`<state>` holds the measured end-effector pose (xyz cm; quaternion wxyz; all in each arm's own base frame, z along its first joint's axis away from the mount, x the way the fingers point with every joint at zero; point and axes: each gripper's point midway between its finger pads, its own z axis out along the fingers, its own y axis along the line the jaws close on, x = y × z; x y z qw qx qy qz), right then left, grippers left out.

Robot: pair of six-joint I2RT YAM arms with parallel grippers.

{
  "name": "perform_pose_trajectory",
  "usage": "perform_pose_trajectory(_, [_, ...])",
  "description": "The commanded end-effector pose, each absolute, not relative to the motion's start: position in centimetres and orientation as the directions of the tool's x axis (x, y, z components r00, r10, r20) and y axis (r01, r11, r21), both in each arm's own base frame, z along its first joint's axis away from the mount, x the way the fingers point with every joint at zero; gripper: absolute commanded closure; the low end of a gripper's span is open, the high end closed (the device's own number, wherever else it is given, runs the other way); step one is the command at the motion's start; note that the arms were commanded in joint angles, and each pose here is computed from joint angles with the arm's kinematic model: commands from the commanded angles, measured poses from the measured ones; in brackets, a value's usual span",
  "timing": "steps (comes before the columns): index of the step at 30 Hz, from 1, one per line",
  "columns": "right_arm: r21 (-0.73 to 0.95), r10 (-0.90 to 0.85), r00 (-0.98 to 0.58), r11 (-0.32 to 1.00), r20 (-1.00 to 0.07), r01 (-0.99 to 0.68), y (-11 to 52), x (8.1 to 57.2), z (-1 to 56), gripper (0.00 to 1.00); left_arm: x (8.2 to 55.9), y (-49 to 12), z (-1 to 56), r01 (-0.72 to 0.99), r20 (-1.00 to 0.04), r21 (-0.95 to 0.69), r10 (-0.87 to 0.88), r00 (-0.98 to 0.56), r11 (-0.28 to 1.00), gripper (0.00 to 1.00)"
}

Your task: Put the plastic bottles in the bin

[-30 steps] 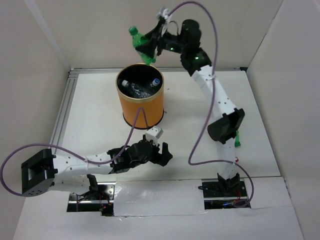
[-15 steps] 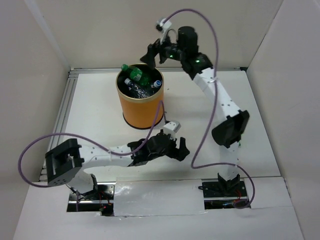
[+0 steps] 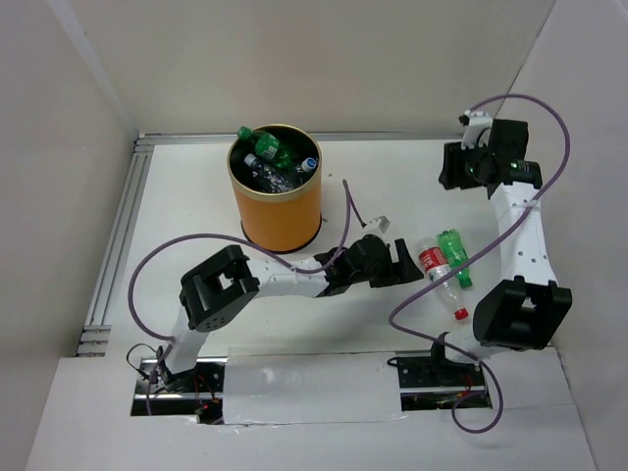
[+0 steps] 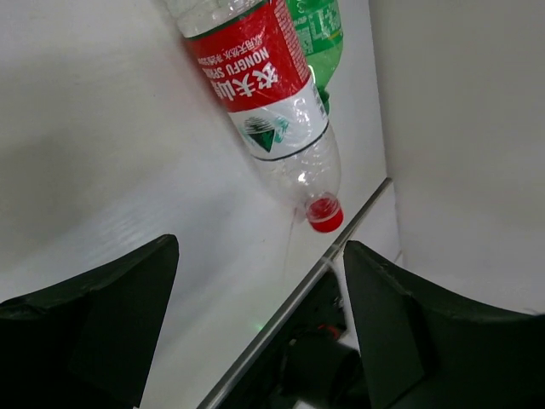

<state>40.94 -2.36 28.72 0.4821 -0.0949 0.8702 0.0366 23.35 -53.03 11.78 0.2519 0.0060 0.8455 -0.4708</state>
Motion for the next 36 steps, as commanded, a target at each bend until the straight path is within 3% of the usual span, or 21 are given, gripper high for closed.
perform_pose_trajectory(1, [0.037, -0.127, -0.652, 0.972, -0.748, -0.232, -2.8, 36.3, 25.3, 0.42, 24.6, -55.3, 14.1, 0.123, -0.316, -0.867, -0.341, -0.885, 0.483, 0.09])
perform_pose_trajectory(6, [-0.047, -0.159, -0.753, 0.985, -0.638, -0.169, -5.7, 33.0, 20.8, 0.63, 25.6, -56.9, 12.6, 0.043, -0.251, -0.876, -0.38, -0.89, 0.48, 0.09])
perform_pose_trajectory(9, [-0.096, -0.16, -0.799, 0.987, -0.58, -0.127, -7.3, 31.4, 18.1, 0.64, 26.3, -58.0, 11.9, 0.008, -0.229, -0.873, -0.395, -0.89, 0.488, 0.09])
perform_pose_trajectory(13, [-0.069, -0.157, -0.855, 0.988, -0.494, -0.141, -8.1, 29.4, 14.7, 0.51, 27.5, -59.5, 12.1, -0.01, -0.228, -0.868, -0.417, -0.88, 0.497, 0.09])
perform_pose_trajectory(17, [-0.028, -0.143, -0.869, 0.989, -0.474, -0.147, -8.4, 29.1, 12.9, 0.27, 28.5, -60.1, 11.0, -0.021, -0.243, -0.856, -0.438, -0.866, 0.517, 0.09])
perform_pose_trajectory(19, [0.012, -0.129, -0.877, 0.988, -0.464, -0.152, -8.7, 28.9, 11.9, 0.23, 28.7, -60.4, 10.0, -0.019, -0.252, -0.845, -0.428, -0.868, 0.534, 0.09])
perform_pose_trajectory(36, [0.149, -0.135, -0.934, 0.97, -0.331, -0.193, -7.8, 28.3, 3.8, 0.21, 29.8, -61.7, 7.5, 0.039, -0.35, -0.78, -0.385, -0.854, 0.624, 0.11])
